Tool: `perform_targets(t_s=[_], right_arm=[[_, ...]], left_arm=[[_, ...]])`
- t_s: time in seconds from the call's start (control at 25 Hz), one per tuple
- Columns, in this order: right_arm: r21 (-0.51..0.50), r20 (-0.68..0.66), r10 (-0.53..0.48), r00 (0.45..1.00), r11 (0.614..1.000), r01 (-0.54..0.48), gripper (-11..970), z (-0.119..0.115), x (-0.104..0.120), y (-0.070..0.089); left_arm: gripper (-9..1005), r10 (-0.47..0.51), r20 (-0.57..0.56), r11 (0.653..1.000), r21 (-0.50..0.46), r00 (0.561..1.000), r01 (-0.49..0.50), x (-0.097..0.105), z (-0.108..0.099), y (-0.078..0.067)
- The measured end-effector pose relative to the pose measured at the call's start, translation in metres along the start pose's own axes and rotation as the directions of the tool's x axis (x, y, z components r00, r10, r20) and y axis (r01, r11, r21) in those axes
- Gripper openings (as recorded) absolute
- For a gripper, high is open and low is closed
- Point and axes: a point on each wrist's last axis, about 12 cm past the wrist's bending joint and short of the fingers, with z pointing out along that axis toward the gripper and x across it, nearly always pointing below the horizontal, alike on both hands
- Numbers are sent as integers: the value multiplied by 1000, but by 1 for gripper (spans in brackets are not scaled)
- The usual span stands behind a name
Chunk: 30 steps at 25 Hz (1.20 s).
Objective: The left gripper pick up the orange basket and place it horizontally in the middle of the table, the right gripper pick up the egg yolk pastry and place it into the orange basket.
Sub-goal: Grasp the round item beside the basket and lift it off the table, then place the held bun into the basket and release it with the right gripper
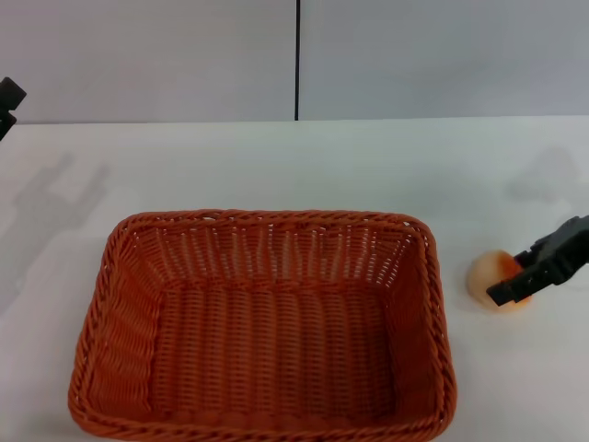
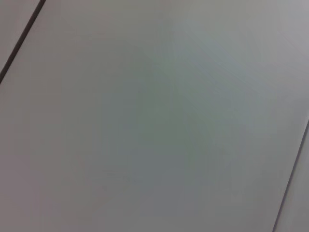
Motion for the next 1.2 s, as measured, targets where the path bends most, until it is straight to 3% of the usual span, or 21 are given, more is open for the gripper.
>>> perform_targets(t_s=[0.4,0.6,0.76,0.88,1.0,1.04,1.08,1.2], right_arm=[[38,-24,-39,999,998,40,647,5,-9,3],[41,-17,-36,999,998,37,464,4,-7,3],[54,35,-31,999,998,29,420,-2,-6,2],[66,159,-28,987,998,18,387,-19,-5,3],[63,343,-35,939,998,14,359,-41,-3,6],[60,464,-66,884,997,43,351,-54,1,12],[60,464,-66,884,997,43,343,-54,1,12],[30,626,-132,768,989,145,317,-65,3,26]], left_arm=[[667,-8,1,1000,1,1000,8,1,2,0],[667,-10,-2,1000,-6,1000,10,2,2,0],[667,-10,-2,1000,-7,1000,10,2,2,0],[667,-13,-1,1000,-7,1000,13,2,3,0],[667,-14,-1,1000,-6,1000,14,2,3,0],[667,-14,1,1000,-5,1000,14,2,2,0],[667,-14,2,1000,-3,1000,14,2,2,0],[667,-15,2,1000,-3,1000,15,2,2,0]])
